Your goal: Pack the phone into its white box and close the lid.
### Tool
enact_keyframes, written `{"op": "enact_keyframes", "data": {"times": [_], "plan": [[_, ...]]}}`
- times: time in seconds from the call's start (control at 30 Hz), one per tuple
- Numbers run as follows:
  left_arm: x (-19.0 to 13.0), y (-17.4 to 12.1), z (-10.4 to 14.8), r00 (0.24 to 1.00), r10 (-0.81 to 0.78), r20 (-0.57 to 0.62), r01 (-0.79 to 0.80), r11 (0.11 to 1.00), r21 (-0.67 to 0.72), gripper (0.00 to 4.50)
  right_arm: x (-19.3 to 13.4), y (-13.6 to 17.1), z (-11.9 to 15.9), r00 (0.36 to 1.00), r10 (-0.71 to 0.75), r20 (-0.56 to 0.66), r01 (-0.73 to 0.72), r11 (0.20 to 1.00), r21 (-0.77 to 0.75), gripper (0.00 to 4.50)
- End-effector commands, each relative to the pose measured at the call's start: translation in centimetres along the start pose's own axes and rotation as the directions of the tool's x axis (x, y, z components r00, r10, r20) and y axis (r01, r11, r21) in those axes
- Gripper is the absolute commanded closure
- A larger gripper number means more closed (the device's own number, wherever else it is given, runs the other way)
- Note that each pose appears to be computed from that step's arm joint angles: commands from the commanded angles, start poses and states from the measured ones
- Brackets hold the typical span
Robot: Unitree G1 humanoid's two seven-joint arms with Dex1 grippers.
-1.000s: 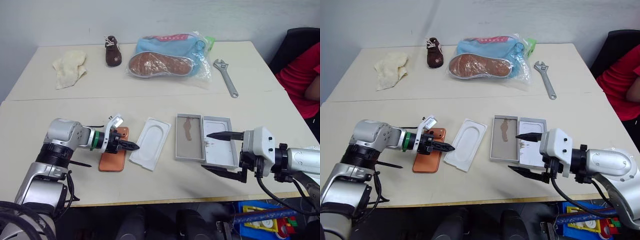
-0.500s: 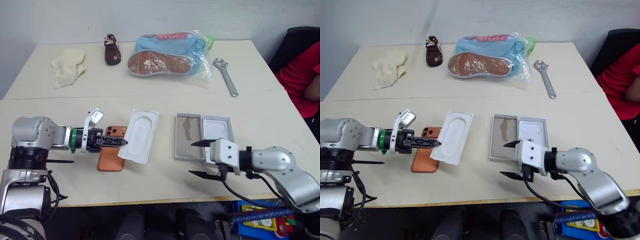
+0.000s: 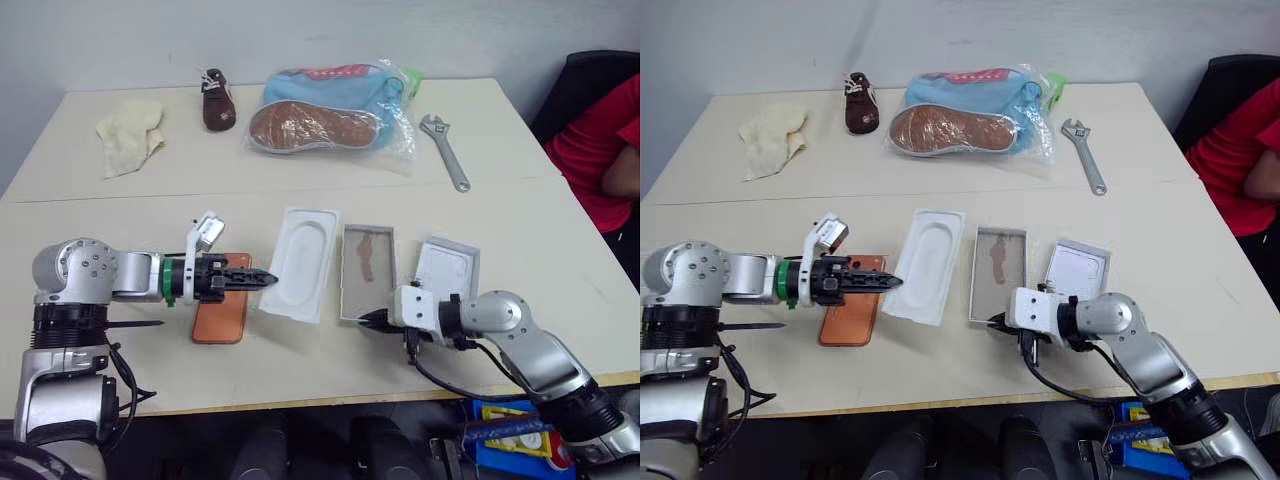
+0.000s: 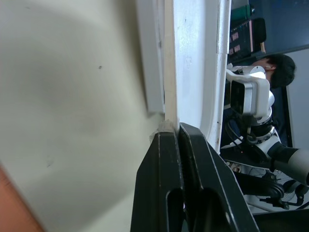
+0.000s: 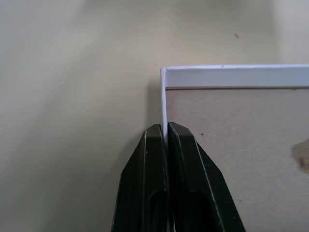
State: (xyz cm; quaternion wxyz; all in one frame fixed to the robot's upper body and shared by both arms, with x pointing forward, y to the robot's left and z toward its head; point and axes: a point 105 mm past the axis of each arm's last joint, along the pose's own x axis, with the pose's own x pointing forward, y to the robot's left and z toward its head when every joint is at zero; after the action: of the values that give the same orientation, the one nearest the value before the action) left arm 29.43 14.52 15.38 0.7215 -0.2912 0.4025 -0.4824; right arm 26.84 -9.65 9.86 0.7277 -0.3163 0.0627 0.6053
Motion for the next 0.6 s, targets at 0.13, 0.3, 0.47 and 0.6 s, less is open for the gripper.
{"op": "enact_keyframes", "data": {"times": [0.13, 0.3, 0.47, 0.6], "plan": [[2.9, -1.8, 0.6, 0.999, -0.041, -0.008, 0.041, 0.998, 0.038, 4.50, 0.8, 1.2, 2.2, 0.997, 0.050, 0.055, -0.045, 0.995, -0.093, 4.43], [4.6, -1.2, 0.3, 1.000, 0.018, -0.014, -0.017, 1.000, 0.016, 4.50, 1.6, 0.7, 1.0, 1.000, 0.002, 0.015, -0.001, 0.998, -0.068, 4.43], [5.5, -1.1, 0.7, 0.999, 0.033, 0.021, -0.033, 0.999, -0.012, 4.50, 1.9, 1.3, 0.7, 1.000, 0.028, 0.006, -0.028, 0.999, -0.020, 3.51], [6.6, -1.3, 1.0, 0.999, 0.041, 0.033, -0.041, 0.999, -0.021, 4.50, 0.4, 1.2, 2.2, 0.999, -0.013, 0.049, 0.013, 1.000, -0.007, 2.16]]}}
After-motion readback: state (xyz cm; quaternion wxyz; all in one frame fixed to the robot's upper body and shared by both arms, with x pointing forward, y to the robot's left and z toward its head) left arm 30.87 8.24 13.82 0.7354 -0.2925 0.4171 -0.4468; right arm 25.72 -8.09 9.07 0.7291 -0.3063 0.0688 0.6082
